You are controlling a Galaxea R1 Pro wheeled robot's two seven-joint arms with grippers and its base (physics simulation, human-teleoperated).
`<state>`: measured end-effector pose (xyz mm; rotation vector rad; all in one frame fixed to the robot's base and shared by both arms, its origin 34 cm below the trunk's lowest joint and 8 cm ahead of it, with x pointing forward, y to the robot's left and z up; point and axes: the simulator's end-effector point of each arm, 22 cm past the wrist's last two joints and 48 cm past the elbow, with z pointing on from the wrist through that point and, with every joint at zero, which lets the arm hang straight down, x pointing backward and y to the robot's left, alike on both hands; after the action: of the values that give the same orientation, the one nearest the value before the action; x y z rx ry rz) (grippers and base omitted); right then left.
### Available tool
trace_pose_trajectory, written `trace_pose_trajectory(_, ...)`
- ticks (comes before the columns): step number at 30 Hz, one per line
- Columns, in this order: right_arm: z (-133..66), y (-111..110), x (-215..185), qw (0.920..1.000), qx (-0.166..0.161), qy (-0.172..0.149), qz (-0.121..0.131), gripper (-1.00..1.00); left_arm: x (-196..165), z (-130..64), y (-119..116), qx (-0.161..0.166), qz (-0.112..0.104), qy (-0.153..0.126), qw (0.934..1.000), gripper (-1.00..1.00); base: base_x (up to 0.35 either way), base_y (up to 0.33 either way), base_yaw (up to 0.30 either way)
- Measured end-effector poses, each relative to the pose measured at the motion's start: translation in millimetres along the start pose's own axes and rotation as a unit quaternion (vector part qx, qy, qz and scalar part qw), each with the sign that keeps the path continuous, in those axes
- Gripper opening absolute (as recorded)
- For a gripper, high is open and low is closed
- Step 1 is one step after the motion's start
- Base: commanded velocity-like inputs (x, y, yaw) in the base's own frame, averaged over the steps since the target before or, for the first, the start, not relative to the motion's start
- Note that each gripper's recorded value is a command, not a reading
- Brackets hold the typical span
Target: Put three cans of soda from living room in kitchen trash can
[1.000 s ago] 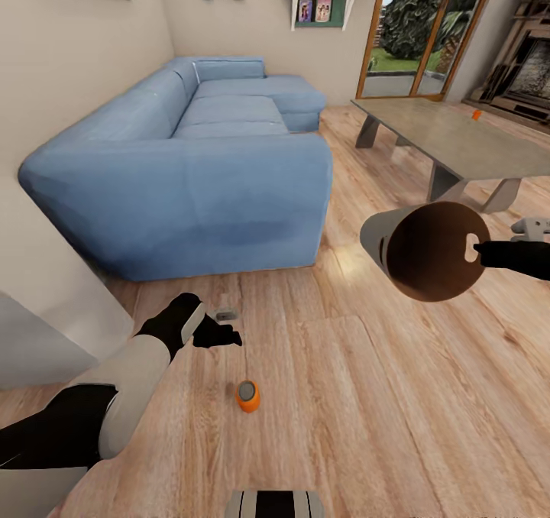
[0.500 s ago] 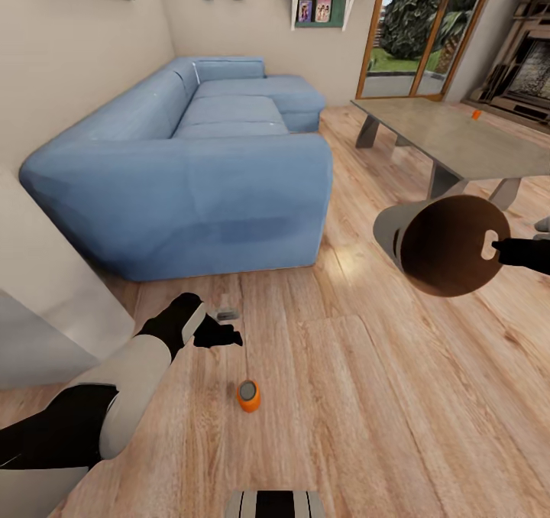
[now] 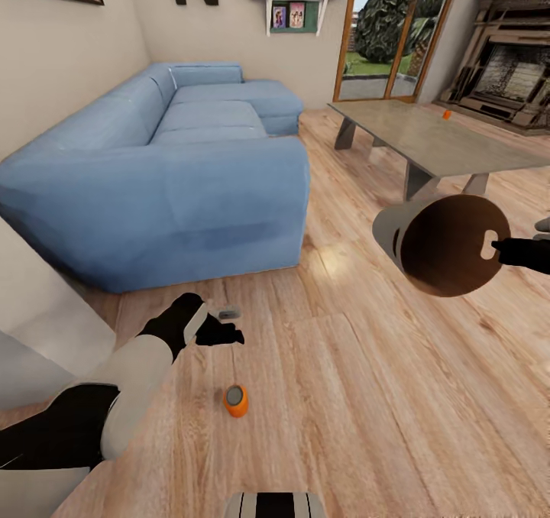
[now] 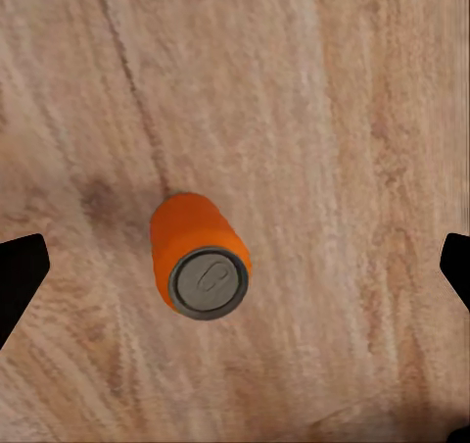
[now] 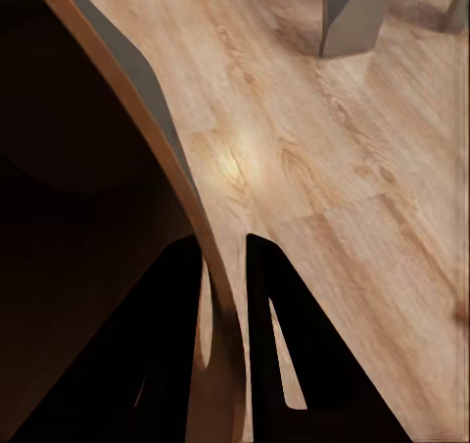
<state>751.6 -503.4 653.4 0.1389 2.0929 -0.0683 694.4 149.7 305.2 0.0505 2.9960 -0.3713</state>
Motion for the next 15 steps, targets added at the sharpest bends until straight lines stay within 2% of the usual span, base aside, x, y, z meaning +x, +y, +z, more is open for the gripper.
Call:
trace_pose_trajectory(11, -4.2, 0, -4, 1.0, 0.0, -0.004, 0.0, -1.0, -6, -7.8, 2, 0.001, -0.002, -0.009, 1.0, 1.0, 0.0, 0.0, -0.221)
trace_pose_trajectory(15, -5.8, 1, -5, 1.0, -0.001, -0.006, 0.001, -1.0, -5, -11.9, 5, 0.027, -0.009, -0.008, 0.9996, 1.0, 0.0, 0.0, -0.222)
